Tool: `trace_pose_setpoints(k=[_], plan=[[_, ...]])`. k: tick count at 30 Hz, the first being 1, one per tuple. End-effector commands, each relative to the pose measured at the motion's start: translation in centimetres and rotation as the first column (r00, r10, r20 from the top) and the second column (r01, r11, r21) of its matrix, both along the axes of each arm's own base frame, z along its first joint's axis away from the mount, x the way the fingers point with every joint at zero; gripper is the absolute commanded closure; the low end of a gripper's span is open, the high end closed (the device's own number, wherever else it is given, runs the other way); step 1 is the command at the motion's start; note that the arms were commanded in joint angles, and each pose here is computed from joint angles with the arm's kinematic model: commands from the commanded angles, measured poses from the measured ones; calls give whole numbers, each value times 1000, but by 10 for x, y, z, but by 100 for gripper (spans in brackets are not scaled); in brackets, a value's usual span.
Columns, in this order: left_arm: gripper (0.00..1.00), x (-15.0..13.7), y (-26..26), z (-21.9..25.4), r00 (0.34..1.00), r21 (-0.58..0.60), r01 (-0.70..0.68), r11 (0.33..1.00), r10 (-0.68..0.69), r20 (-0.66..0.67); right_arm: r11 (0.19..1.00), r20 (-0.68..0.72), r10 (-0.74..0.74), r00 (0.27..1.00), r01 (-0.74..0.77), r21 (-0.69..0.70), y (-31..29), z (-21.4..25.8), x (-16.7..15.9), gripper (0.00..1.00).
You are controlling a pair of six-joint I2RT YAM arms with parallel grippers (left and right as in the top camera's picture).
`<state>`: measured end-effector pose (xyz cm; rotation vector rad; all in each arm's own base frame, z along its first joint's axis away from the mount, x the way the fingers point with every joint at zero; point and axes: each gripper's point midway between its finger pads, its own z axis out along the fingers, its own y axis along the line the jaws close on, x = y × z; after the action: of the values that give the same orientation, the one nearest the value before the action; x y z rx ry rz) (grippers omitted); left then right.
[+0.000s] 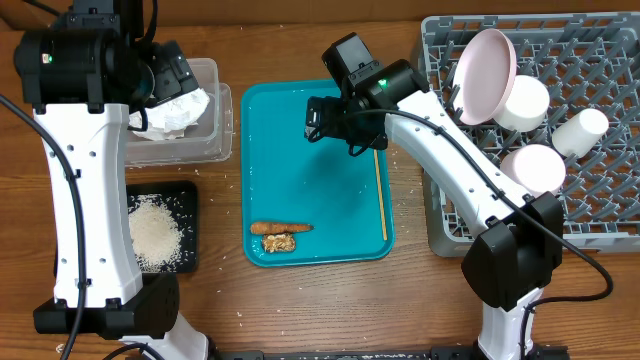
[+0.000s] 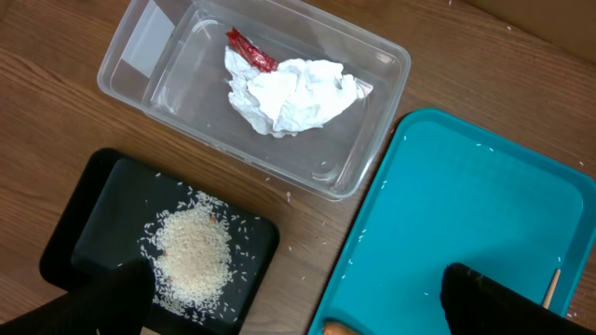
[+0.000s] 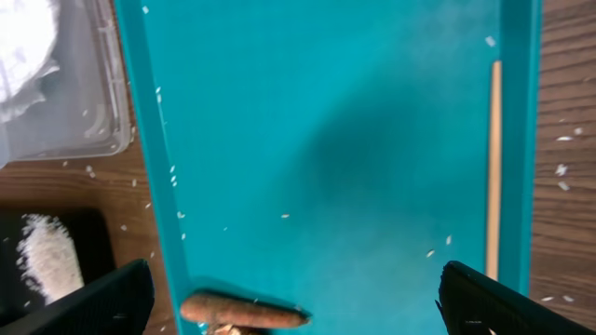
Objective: Sort waste into correct bins and load items into the dishwasher
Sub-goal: 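Lower the right gripper and grasp the wooden stick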
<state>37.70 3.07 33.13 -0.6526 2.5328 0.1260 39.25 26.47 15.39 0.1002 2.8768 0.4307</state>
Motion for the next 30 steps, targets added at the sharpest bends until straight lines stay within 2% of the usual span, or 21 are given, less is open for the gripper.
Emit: trace_pose_setpoints(k=[1,13,21,30], plan=[[0,1,2,-3,1000,12,-5,1000,5,-11,997,12,-12,1000,13,-78,-9,-16,6,0],[0,1,2,-3,1000,12,-5,1000,5,-11,968,-130,-35,991,1,-252,-30,-102,-5,0],[0,1,2,-3,1000,12,-5,1000,5,-11,955,-168,-33,985,-18,-296,-38,-125,-10,0],[0,1,2,-3,1000,12,-5,1000,5,-11,934,-152,-39,988,-18,-357,-51,-138,-11,0]])
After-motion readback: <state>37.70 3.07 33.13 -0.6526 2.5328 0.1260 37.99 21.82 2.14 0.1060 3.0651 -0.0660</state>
